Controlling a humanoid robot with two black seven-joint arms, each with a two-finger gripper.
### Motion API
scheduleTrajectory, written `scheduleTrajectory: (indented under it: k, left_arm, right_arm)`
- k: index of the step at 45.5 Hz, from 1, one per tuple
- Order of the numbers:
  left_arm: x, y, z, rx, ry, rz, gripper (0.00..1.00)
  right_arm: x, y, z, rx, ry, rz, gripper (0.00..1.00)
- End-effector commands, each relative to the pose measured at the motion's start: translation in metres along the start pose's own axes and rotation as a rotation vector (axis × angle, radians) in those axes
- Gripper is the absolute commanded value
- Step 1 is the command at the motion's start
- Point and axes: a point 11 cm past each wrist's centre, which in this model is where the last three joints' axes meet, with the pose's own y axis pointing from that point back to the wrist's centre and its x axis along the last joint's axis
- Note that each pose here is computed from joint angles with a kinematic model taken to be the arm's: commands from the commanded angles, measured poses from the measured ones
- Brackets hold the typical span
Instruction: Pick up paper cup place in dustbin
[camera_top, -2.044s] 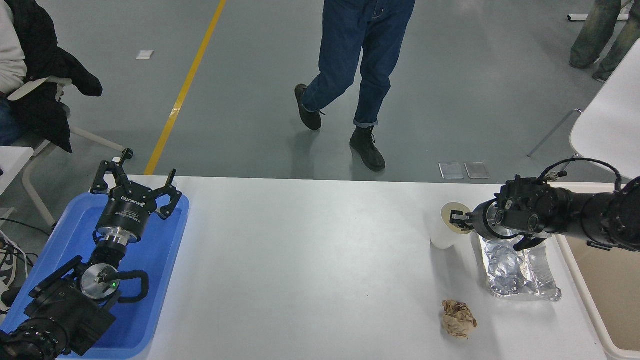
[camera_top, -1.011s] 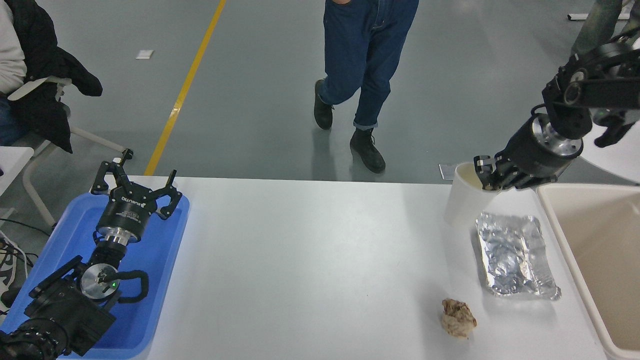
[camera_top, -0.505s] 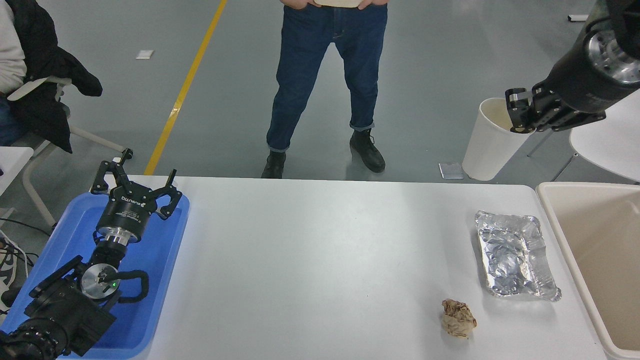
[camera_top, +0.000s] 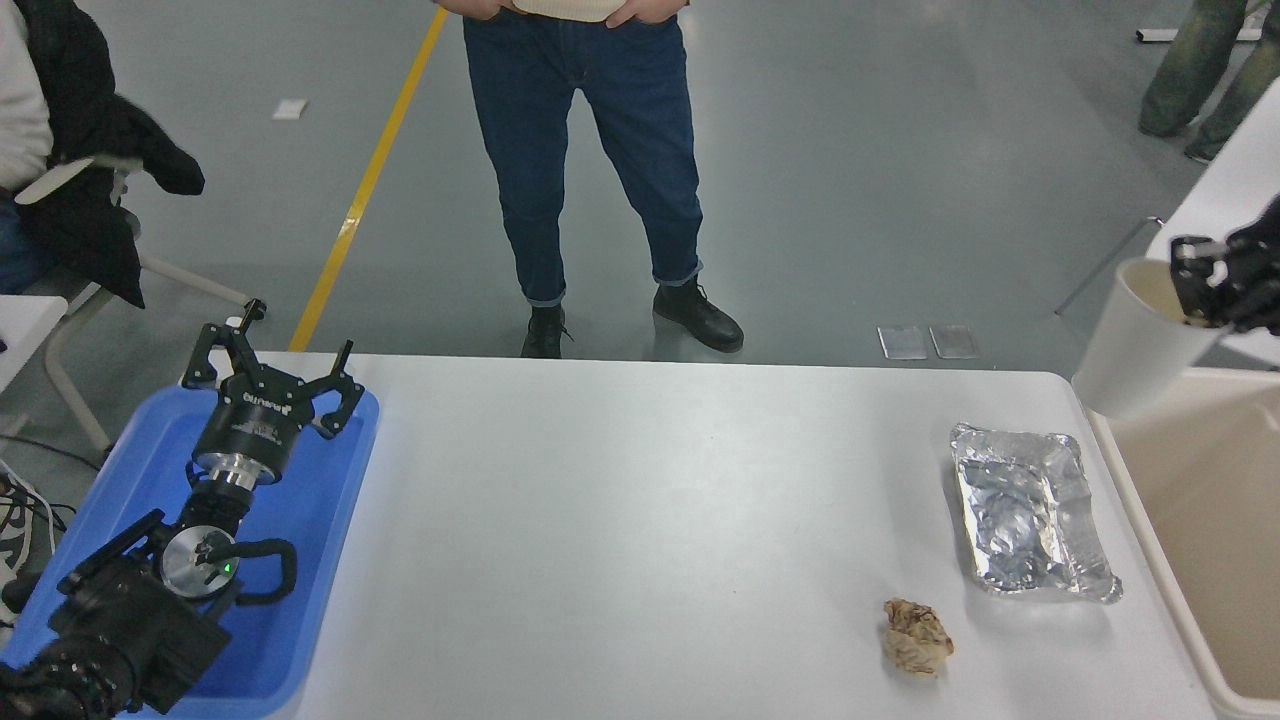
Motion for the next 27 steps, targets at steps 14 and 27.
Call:
scheduleTrajectory:
  k: [14, 27]
  left_arm:
    - [0.000, 0.000, 0.000, -0.003, 0.001, 0.001, 1.00]
    - [0.000, 0.000, 0.000, -0.002, 0.000, 0.001, 1.00]
  right_arm:
    - [0.004, -0.107, 0.147, -0.204, -0.247, 0.070, 0.00]
    - [-0.027, -0.176, 0.170, -0.203, -0.326, 0.168, 0.00]
